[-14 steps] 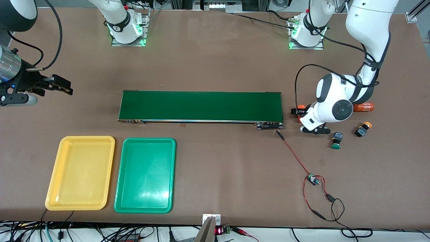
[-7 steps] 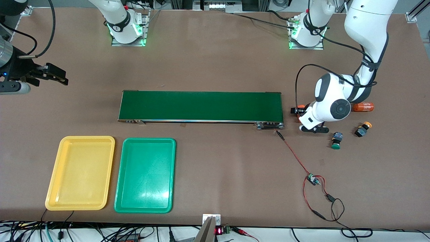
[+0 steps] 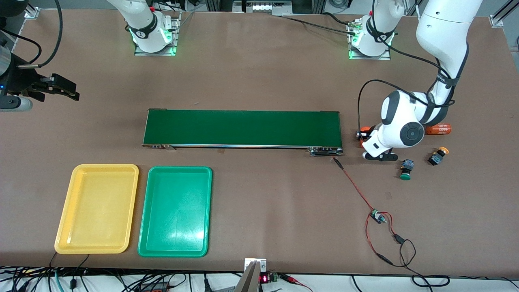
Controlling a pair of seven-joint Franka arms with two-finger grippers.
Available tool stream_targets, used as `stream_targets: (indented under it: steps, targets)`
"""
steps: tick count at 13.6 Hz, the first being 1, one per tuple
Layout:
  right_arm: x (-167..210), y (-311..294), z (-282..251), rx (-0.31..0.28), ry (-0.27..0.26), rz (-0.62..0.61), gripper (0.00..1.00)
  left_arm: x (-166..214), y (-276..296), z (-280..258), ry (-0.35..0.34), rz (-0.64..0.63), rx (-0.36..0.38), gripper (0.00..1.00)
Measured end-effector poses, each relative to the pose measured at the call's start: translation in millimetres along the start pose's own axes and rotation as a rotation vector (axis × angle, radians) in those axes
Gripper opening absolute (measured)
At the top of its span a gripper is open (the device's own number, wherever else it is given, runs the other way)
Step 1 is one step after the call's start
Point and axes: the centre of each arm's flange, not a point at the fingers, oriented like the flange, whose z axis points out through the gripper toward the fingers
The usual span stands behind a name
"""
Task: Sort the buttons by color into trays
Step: 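Carry the battery to the conveyor belt end and lower it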
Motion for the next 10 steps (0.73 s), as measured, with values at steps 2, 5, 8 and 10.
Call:
stream_targets:
  steps: [2, 5, 8, 10]
  targets:
    - [1, 0, 1, 0.000, -0.002, 0.000, 1.00, 5, 4, -21, 0.008, 0.006, -0.003, 0.52]
    - [1, -2, 2, 0.000, -0.005, -0.004, 1.00, 10, 28, -91, -0.018, 0.061, -0.008, 0.52]
    - [2, -3, 4, 0.000, -0.007, -0.006, 1.00, -4, 81, -134, 0.004, 0.166, -0.012, 0.52]
    - [2, -3, 4, 0.000, -0.007, -0.006, 1.00, -13, 111, -133, -0.001, 0.277, -0.010, 0.52]
